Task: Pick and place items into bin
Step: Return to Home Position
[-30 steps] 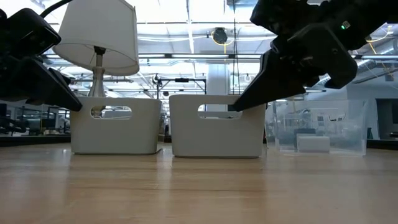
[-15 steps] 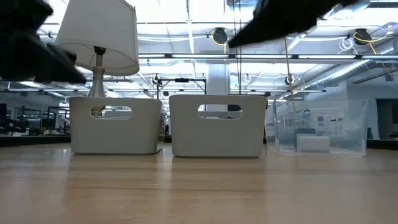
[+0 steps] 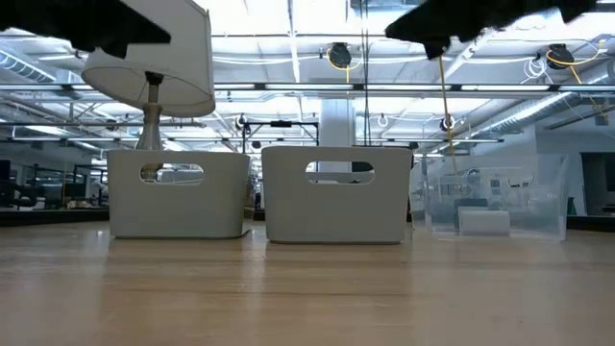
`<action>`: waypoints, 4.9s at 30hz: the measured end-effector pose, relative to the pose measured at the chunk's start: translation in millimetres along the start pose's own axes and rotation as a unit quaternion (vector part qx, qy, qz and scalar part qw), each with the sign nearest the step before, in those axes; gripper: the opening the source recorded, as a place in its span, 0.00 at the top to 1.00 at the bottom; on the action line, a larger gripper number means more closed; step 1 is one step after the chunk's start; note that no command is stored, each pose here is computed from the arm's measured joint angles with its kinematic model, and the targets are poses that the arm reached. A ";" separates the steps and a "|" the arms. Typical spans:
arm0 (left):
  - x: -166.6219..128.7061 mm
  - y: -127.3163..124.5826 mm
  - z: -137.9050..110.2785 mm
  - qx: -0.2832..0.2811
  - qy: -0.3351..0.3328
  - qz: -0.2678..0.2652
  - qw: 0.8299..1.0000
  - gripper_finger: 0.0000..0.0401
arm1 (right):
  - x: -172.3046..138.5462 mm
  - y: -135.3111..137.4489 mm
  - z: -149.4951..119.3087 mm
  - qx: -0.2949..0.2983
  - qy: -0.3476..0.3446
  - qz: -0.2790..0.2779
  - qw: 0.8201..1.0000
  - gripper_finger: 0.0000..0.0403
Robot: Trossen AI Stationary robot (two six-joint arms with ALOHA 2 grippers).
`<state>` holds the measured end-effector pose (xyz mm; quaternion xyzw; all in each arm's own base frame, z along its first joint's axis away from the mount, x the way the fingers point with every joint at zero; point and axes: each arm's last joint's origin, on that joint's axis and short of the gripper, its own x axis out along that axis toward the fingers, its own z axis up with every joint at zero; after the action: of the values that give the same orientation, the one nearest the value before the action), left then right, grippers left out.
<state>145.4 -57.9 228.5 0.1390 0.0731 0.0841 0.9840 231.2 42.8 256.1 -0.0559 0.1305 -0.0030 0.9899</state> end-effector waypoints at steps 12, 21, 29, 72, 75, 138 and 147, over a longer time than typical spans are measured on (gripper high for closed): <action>-22.1 24.6 -29.9 -0.037 -0.115 -0.015 0.993 0.97 | -34.9 -30.0 -85.0 0.095 -0.088 0.026 0.991 1.00; -18.9 38.0 -53.3 -0.067 -0.080 0.001 0.995 0.99 | -47.6 -46.0 -115.2 0.136 -0.090 0.021 0.986 1.00; -21.3 37.7 -72.7 -0.090 -0.087 -0.012 0.992 0.99 | -54.4 -46.5 -115.4 0.149 -0.146 0.019 0.978 1.00; -20.8 37.4 -77.9 -0.077 -0.058 0.002 0.995 0.99 | -86.8 -57.8 -110.9 0.100 -0.173 -0.016 0.980 1.00; -20.6 37.5 -79.7 -0.075 -0.047 0.010 0.996 0.99 | -89.7 -57.9 -111.8 0.092 -0.171 -0.034 0.980 1.00; -20.6 38.2 -79.8 -0.105 -0.045 0.020 0.993 0.90 | -97.9 -55.7 -116.1 0.110 -0.163 -0.039 0.980 1.00; -20.6 38.2 -79.8 -0.105 -0.045 0.020 0.993 0.90 | -97.9 -55.7 -116.1 0.110 -0.163 -0.039 0.980 1.00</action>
<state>106.4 -4.8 166.0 0.0399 0.0169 0.1049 0.9935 107.1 -23.3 176.2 0.0485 -0.0361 -0.0467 0.9971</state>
